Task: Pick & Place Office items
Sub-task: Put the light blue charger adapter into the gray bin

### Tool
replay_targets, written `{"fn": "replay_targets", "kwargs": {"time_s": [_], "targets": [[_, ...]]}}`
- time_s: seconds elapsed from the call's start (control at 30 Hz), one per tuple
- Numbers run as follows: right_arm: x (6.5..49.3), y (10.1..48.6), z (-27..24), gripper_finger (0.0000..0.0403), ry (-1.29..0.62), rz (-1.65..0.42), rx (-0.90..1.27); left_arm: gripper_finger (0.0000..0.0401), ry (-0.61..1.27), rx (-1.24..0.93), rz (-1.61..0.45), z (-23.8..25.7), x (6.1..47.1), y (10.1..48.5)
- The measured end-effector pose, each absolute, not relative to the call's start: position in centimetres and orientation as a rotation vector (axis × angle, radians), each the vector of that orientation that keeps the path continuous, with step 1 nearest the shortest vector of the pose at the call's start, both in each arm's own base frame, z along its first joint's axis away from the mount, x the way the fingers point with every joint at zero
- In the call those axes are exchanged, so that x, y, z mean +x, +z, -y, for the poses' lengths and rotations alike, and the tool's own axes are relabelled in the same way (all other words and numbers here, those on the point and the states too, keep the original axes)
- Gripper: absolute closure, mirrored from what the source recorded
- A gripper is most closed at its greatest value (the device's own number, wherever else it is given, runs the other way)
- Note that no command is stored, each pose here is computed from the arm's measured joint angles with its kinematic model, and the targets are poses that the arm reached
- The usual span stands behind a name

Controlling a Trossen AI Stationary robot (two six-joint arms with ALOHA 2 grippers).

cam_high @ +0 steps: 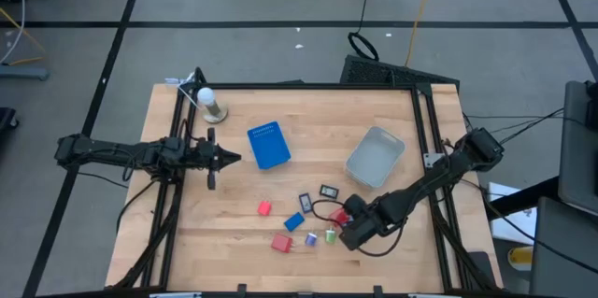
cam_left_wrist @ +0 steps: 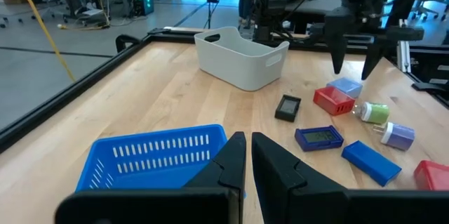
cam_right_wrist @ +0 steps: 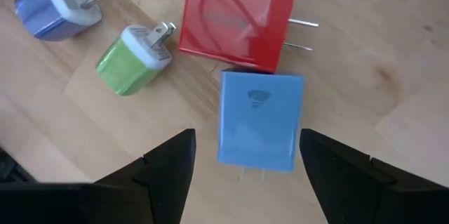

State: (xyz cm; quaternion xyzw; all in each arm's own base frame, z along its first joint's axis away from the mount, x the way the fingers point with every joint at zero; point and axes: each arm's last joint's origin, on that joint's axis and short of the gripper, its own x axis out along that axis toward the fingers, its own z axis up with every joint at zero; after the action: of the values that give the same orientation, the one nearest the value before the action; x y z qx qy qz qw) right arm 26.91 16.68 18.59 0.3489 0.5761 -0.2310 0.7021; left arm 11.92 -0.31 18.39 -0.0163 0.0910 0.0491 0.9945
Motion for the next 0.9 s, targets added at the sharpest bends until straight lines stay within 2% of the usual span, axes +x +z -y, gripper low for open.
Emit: {"fn": "replay_targets", "kwargs": {"time_s": [0.27,0.7,0.9], "targets": [[27.7,16.5,-16.5,0.0151,-0.519,-1.333,0.700,0.0375,0.099,-0.050,-0.184,0.3,11.9,18.4],[28.0,15.8,-16.3,0.0152,-0.498,-1.362,0.640,0.0375,0.100,-0.063,-0.183,0.3,11.9,18.4],[27.9,15.2,-16.2,0.0196,-0.526,-1.416,0.660,0.0375,0.100,-0.062,-0.183,0.3,11.9,18.4]]}}
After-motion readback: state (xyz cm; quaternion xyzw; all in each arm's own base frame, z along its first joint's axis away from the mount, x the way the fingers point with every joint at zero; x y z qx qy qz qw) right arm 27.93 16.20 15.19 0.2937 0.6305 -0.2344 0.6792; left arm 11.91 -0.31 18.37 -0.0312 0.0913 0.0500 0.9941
